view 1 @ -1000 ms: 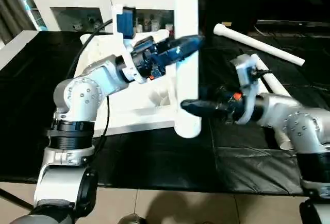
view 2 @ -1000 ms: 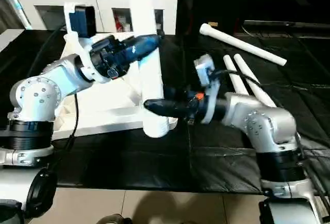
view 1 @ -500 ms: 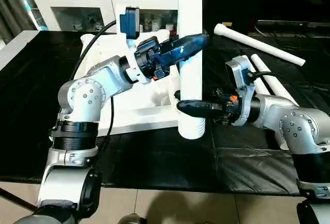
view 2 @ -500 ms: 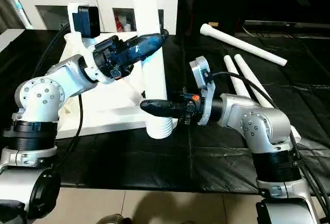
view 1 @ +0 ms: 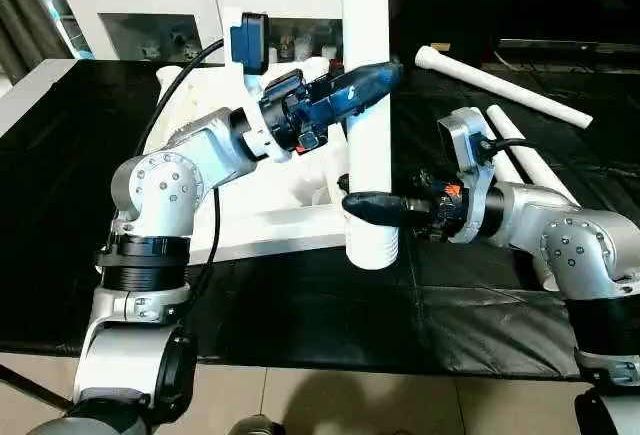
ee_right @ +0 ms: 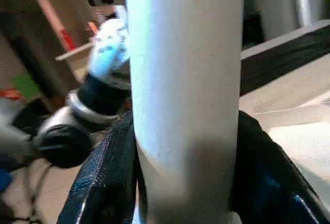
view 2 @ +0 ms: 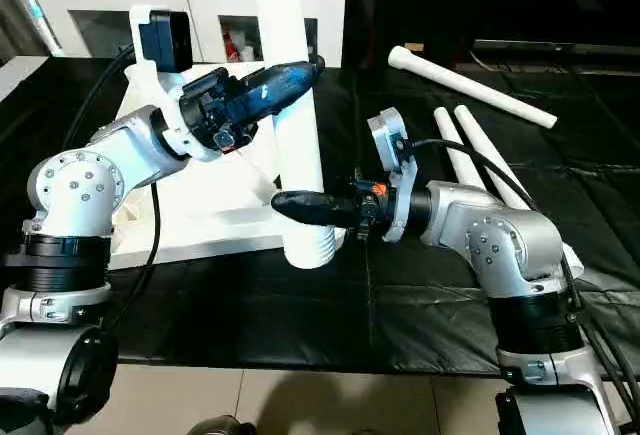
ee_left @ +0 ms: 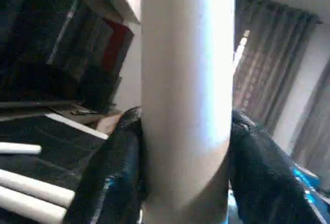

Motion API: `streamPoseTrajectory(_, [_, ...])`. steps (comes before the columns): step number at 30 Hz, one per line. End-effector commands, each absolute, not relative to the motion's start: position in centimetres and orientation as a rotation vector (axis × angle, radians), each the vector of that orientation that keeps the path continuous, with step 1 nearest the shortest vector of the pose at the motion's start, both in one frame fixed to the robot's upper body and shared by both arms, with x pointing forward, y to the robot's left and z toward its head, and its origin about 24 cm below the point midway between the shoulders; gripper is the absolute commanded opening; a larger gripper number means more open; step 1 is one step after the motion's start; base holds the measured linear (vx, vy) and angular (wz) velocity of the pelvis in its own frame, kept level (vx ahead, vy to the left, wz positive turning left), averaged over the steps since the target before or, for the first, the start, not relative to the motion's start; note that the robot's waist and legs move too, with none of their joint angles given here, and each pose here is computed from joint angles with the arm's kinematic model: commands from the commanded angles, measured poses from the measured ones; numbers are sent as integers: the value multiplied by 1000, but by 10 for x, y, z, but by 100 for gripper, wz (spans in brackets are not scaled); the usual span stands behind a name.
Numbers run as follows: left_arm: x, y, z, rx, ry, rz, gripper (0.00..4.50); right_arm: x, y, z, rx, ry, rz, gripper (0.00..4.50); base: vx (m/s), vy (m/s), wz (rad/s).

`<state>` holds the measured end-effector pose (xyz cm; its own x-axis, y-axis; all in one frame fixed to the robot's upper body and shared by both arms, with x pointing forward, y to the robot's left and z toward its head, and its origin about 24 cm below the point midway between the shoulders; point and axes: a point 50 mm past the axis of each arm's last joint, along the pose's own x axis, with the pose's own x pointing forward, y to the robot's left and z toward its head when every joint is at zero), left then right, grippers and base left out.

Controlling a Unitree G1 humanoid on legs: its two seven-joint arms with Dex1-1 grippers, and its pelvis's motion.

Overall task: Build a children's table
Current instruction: Insert table leg to table base

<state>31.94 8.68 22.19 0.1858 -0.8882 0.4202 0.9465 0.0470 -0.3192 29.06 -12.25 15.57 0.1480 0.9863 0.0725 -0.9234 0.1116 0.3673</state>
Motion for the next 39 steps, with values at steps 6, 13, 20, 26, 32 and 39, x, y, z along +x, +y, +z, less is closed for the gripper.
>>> streamPoseTrajectory(6, [319,84,231,-464,-173,-1295,304,303,-124,167,200,111,1220,197,0,0,0])
streamPoseTrajectory(13, [331,67,220,-285,-151,-920,305,313,-114,172,69,44,977,197,0,0,0])
streamPoseTrajectory(20, [338,49,219,-287,-164,-611,305,308,-88,170,55,-22,875,196,0,0,0])
streamPoseTrajectory(26, [341,45,222,-289,-180,-515,288,305,-79,167,73,-35,825,195,0,0,0])
streamPoseTrajectory(32, [341,49,222,-284,-189,-487,241,307,-80,169,100,-43,799,195,0,0,0])
streamPoseTrajectory(39, [344,56,226,-298,-218,-466,199,308,-82,169,105,-49,788,195,0,0,0])
